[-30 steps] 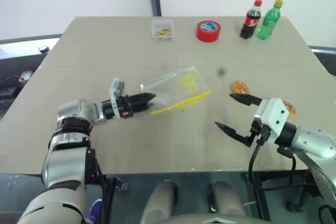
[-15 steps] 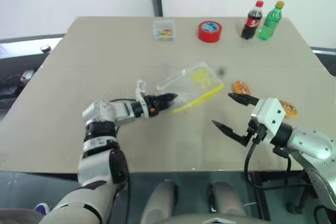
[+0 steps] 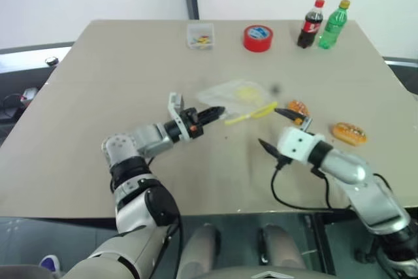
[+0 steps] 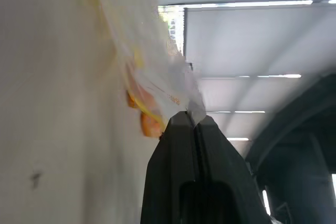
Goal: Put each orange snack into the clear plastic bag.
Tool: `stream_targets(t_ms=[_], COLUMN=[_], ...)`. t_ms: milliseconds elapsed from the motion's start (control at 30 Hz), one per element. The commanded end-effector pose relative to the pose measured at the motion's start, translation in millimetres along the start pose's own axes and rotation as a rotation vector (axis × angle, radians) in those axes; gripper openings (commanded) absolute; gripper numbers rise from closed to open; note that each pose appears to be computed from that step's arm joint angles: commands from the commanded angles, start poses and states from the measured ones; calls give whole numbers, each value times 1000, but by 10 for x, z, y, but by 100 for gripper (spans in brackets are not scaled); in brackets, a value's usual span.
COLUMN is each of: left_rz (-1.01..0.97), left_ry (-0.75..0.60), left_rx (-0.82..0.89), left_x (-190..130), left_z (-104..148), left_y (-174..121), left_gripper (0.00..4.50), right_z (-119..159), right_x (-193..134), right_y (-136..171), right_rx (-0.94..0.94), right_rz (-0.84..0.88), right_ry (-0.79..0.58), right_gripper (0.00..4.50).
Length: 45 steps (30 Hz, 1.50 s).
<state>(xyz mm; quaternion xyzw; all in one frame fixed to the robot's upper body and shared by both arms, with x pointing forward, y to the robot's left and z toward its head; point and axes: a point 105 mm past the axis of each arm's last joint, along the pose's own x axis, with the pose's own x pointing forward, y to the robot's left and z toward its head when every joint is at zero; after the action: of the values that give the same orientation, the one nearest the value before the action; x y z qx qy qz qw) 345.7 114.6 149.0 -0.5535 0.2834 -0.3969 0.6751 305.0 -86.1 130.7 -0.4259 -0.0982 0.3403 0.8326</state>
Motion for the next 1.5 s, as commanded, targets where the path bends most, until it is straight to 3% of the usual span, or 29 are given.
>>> stream_targets(t_ms=[33,167,300,400,467,500,533,567,633,667,833,1000,1167,1233,1333,1500], left_rz=[-55,-52,-55,-50,-50,-48,-46,-45,-46,-46,7,244,298,244,234,318], left_ry=[10,18,-14,-44,-69,-78,-85,-90,-100,-108,-115,-81,14,20,52,97], left_rx=[59,90,105,99,94,95,97,100,107,111,190,682,1524,1742,1925,2017], left_x=[-94,-186,-263,-278,-283,-280,-276,-267,-254,-250,-294,-363,-249,-179,-107,15], left_z=[4,-8,8,3,-1,-3,-5,-8,-19,-23,-50,-33,-121,-208,-333,-363], left_y=[-197,-276,-349,-399,-438,-450,-455,-461,-473,-480,-521,-538,-767,-873,-875,-765], left_gripper=[7,7,7,0,0,0,0,0,0,0,0,0,211,303,303,303], right_z=[-33,-85,-96,-92,-74,-63,-57,-50,-41,-36,-42,-151,-137,-124,-45,102], right_x=[254,512,689,750,775,785,795,804,816,820,785,659,621,637,683,752], right_y=[-117,-347,-331,-318,-326,-336,-343,-348,-361,-371,-525,-835,-991,-1008,-1031,-1008], right_rx=[-162,-241,-183,-154,-143,-139,-129,-123,-112,-110,-82,-95,-162,-165,-195,-189], right_rz=[-99,-245,-238,-222,-224,-228,-231,-231,-237,-241,-278,-303,-233,-207,-195,-197], right_ry=[-13,-7,-44,-66,-81,-89,-95,-102,-113,-117,-120,-45,35,71,101,113], right_gripper=[450,450,450,324,215,195,134,114,20,7,7,7,0,0,0,0])
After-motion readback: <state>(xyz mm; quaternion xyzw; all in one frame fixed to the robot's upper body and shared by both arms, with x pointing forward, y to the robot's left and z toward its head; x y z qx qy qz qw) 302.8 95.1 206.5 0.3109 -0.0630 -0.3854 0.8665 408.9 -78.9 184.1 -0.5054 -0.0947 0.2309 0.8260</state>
